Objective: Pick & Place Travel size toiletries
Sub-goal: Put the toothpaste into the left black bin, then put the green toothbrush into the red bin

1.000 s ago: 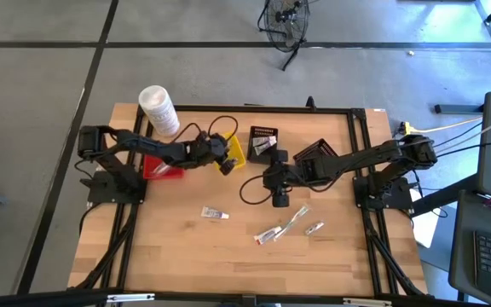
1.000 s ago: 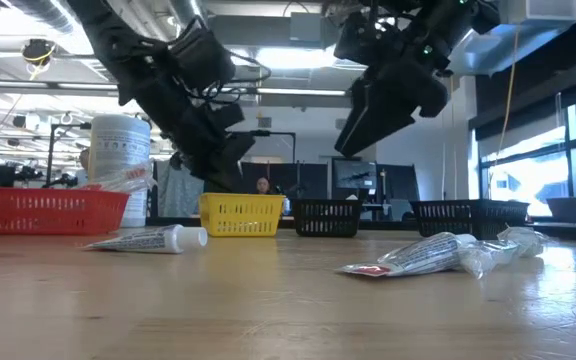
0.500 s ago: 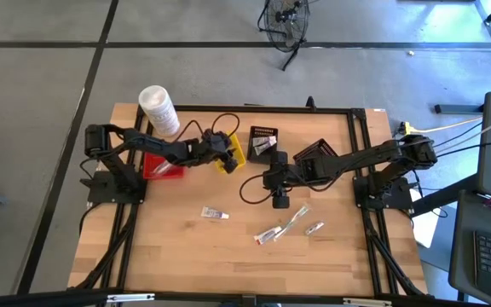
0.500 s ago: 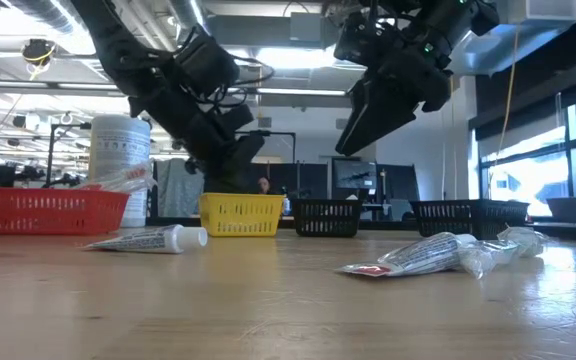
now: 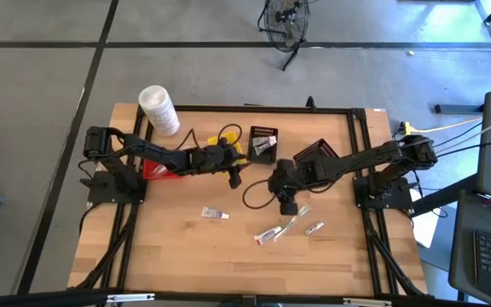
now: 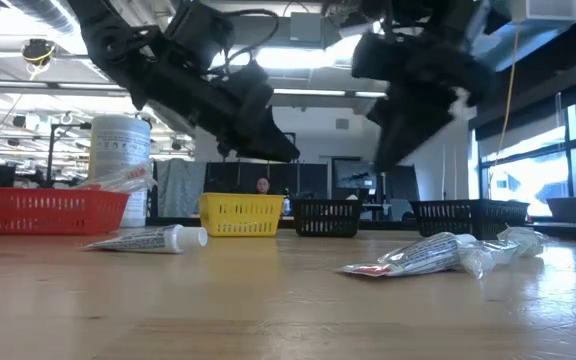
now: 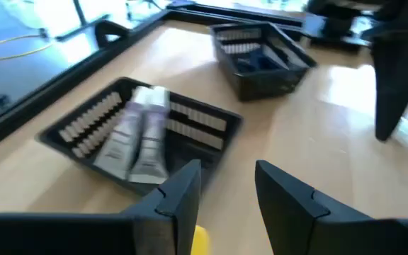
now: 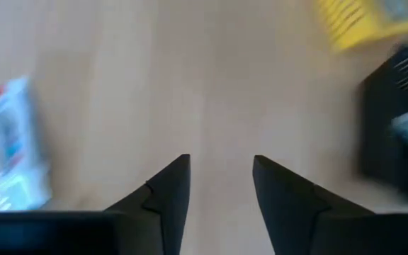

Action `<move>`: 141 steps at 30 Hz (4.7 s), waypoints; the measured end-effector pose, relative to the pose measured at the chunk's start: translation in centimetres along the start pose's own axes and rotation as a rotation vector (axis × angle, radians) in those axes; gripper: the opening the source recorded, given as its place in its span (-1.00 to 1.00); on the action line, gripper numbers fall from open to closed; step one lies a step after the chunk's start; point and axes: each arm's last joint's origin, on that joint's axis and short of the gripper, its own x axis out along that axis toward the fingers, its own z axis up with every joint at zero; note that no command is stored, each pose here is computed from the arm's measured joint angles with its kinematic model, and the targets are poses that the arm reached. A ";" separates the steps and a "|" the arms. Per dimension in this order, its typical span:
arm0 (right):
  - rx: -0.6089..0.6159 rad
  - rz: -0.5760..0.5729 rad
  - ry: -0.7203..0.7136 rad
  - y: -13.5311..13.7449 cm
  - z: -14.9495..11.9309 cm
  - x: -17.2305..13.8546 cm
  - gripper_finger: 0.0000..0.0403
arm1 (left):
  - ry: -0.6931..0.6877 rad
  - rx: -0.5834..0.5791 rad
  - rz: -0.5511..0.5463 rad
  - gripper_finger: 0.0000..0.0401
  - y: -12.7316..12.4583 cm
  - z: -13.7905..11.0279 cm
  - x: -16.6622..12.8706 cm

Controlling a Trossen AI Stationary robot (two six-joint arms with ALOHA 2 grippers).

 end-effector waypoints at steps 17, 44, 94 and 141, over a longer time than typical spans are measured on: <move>0.022 0.113 0.287 5.8 -3.4 -1.2 -0.46 | 0.155 0.119 -0.412 -0.34 -7.6 -2.5 -2.7; -0.103 0.156 0.109 6.3 -1.8 -0.9 -0.46 | 0.616 0.245 -0.231 0.04 -10.5 -8.4 -7.4; -0.256 0.162 0.073 6.3 -1.6 -0.9 -0.46 | -0.136 0.272 -0.109 -0.72 2.2 6.8 6.0; -0.135 0.202 0.073 9.2 -2.2 -1.5 -0.46 | 0.306 0.235 -0.353 -0.37 -5.1 8.1 0.1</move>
